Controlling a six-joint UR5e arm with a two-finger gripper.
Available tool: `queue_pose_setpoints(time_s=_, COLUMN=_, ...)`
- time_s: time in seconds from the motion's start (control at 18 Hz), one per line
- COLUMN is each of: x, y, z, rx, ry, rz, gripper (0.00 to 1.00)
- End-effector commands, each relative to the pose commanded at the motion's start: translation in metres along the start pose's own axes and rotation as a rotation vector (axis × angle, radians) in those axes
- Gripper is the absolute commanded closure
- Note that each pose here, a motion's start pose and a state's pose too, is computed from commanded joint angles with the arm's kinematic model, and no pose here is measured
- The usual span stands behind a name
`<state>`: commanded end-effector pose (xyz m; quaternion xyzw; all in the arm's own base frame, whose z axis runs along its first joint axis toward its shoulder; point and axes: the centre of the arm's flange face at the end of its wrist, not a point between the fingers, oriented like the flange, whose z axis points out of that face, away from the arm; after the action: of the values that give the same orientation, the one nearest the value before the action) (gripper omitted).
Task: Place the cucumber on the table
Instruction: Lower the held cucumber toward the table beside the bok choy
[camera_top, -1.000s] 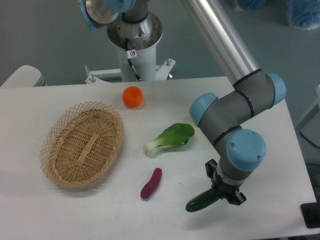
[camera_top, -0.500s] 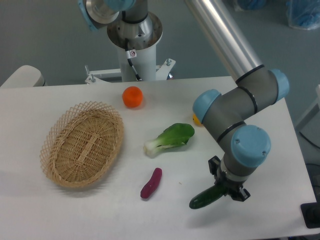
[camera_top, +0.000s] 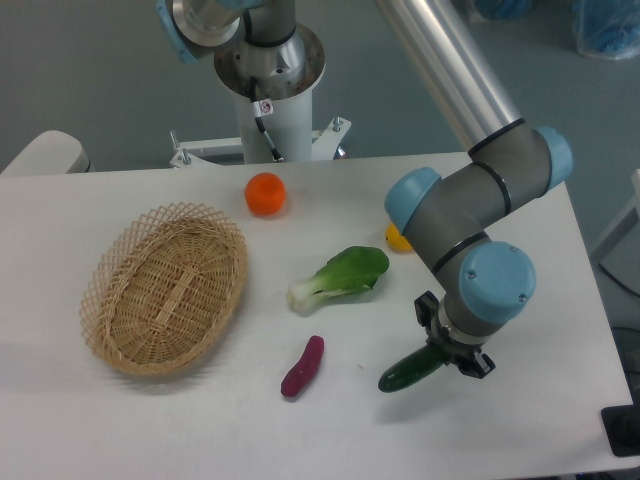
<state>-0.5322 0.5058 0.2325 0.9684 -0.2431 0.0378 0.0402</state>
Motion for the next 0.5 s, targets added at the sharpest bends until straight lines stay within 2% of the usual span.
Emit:
queue_pose_setpoints(time_s=0.22, x=0.004, y=-0.011, z=0.012, rx=0.002, ry=-0.028, rz=-0.052, gripper=0.88)
queue_pose_setpoints(time_s=0.5, x=0.004, y=-0.02, z=0.019, rx=0.005, ry=-0.024, rz=-0.098, gripper=0.87)
